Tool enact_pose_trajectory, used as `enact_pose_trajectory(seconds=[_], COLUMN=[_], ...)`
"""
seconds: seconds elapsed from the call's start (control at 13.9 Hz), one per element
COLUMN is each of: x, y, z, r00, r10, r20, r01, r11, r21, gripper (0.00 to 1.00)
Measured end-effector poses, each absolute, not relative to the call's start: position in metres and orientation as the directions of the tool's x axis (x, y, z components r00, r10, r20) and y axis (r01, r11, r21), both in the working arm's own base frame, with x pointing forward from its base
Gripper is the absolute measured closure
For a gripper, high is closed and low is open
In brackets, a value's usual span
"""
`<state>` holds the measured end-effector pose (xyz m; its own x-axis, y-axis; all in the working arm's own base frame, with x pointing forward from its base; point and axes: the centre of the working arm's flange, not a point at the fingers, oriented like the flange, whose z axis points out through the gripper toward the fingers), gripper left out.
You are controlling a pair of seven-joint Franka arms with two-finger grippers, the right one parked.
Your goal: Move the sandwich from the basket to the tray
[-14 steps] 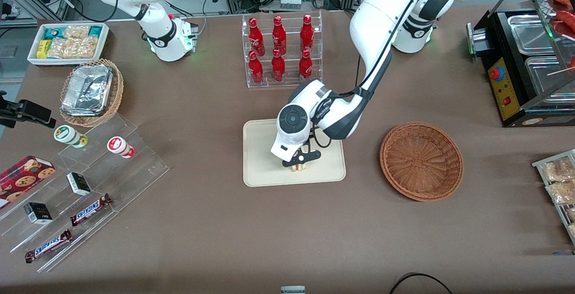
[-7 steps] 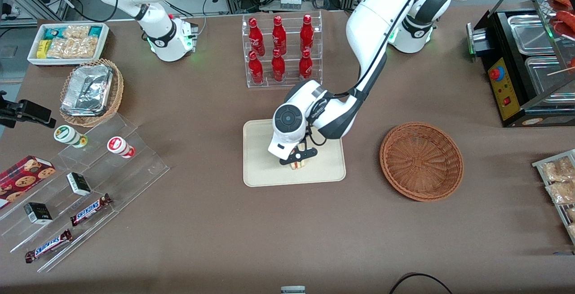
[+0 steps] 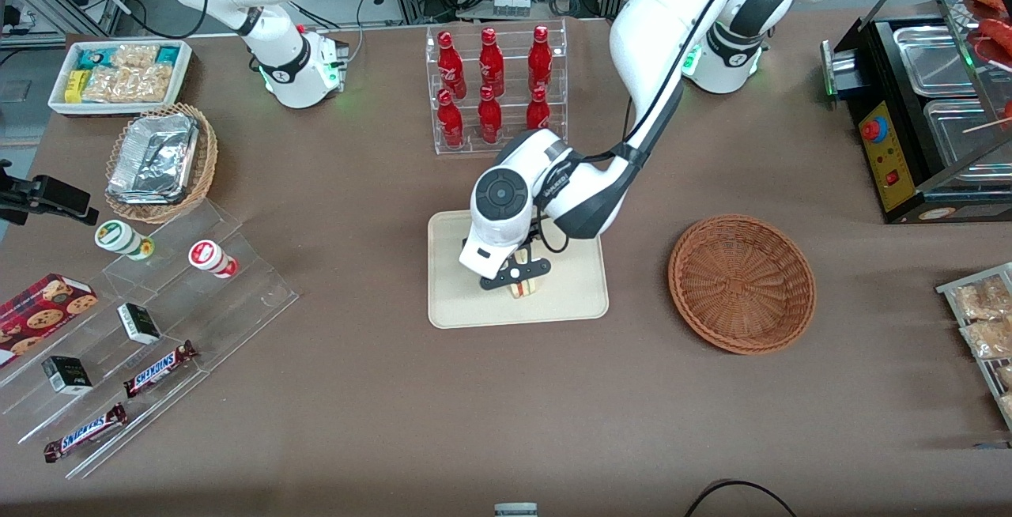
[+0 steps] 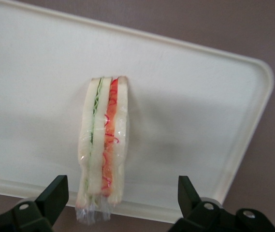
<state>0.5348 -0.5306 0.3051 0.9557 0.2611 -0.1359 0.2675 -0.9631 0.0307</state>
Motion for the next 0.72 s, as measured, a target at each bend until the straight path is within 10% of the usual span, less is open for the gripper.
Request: enact_pose_trajectory(seconds=[0.72], x=[0.584], y=[-0.388], z=[0.428], r00=[0.974], r10=[0.198], r20=[-0.11], r01=[0.19], r11=[-0.978], r21=[-0.08], gripper=[0.0])
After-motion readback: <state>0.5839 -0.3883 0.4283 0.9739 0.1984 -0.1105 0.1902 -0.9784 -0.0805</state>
